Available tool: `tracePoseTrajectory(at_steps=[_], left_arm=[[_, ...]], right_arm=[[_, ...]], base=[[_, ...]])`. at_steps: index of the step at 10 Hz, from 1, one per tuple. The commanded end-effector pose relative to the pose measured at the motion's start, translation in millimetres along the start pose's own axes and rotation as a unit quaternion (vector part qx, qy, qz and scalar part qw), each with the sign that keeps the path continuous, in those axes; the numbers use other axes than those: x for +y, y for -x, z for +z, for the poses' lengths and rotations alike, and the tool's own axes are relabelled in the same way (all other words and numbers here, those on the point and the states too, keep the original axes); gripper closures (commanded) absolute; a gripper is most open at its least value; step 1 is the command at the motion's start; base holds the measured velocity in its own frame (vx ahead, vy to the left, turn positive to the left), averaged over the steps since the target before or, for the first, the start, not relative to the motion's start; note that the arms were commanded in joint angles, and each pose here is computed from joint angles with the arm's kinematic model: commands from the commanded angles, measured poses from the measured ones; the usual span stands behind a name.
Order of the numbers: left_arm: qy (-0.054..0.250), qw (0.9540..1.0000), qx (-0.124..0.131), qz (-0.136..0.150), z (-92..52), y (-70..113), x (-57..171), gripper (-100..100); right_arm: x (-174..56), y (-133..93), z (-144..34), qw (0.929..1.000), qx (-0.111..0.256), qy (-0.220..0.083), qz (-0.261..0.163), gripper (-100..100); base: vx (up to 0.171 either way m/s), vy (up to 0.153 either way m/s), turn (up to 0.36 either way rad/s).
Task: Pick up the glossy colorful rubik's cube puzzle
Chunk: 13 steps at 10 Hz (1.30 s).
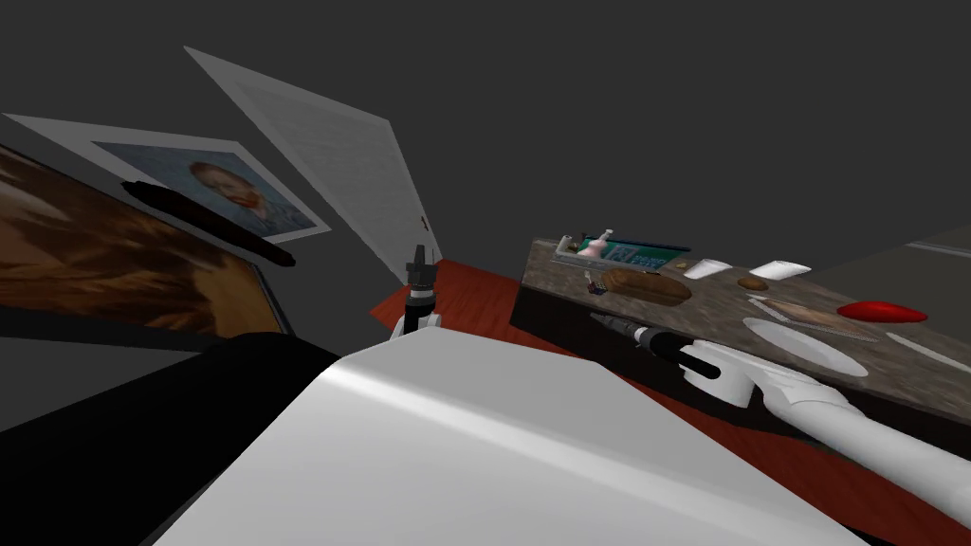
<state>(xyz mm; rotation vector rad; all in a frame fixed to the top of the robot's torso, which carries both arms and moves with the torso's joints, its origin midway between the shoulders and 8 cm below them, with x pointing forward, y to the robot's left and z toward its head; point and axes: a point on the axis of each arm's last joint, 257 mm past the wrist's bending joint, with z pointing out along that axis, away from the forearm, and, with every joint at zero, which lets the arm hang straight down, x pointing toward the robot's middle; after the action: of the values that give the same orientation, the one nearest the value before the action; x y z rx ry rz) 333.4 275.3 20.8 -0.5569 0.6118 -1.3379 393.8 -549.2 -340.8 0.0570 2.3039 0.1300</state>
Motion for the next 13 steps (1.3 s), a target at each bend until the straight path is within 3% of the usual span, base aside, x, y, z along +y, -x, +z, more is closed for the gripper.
tracePoseTrajectory(at_steps=[1,2,6,8,9,10,11,13], left_arm=[[0.000,1.0000,0.000,0.000,0.0,0.0,0,0],[0.000,1.0000,0.000,0.000,0.0,0.0,0,0],[0.000,1.0000,0.000,0.000,0.0,0.0,0,0],[0.000,1.0000,0.000,0.000,0.0,0.0,0,0],[0.000,1.0000,0.000,0.000,0.0,0.0,0,0],[0.000,1.0000,0.000,0.000,0.1,0.0,0,0],[0.000,1.0000,0.000,0.000,0.1,0.0,0,0],[0.000,1.0000,0.000,0.000,0.2,-0.1,0,0]], right_arm=[[-39,4,-15.6,0.9989,0.008,-0.040,-0.021,-100],[-32,4,-13.5,0.9992,0.008,-0.032,-0.022,-100],[-89,13,-37.9,0.9944,0.016,-0.093,-0.049,-100],[-104,22,-45.8,0.9921,0.014,-0.110,-0.058,-100],[-100,19,-43.2,0.9929,0.015,-0.104,-0.056,-100],[-101,20,-43.7,0.9927,0.015,-0.106,-0.056,0],[-110,16,-45.2,0.9917,0.015,-0.120,-0.042,-100],[-124,11,-48.0,0.9894,0.014,-0.143,-0.020,-100]], base=[[0.239,0.092,0.052],[0.164,0.039,0.002],[0.138,0.021,0.034],[0.205,0.019,0.062],[0.089,0.012,0.016],[0.017,0.002,0.001],[-0.066,-0.025,0.282],[-0.141,-0.065,0.342]])
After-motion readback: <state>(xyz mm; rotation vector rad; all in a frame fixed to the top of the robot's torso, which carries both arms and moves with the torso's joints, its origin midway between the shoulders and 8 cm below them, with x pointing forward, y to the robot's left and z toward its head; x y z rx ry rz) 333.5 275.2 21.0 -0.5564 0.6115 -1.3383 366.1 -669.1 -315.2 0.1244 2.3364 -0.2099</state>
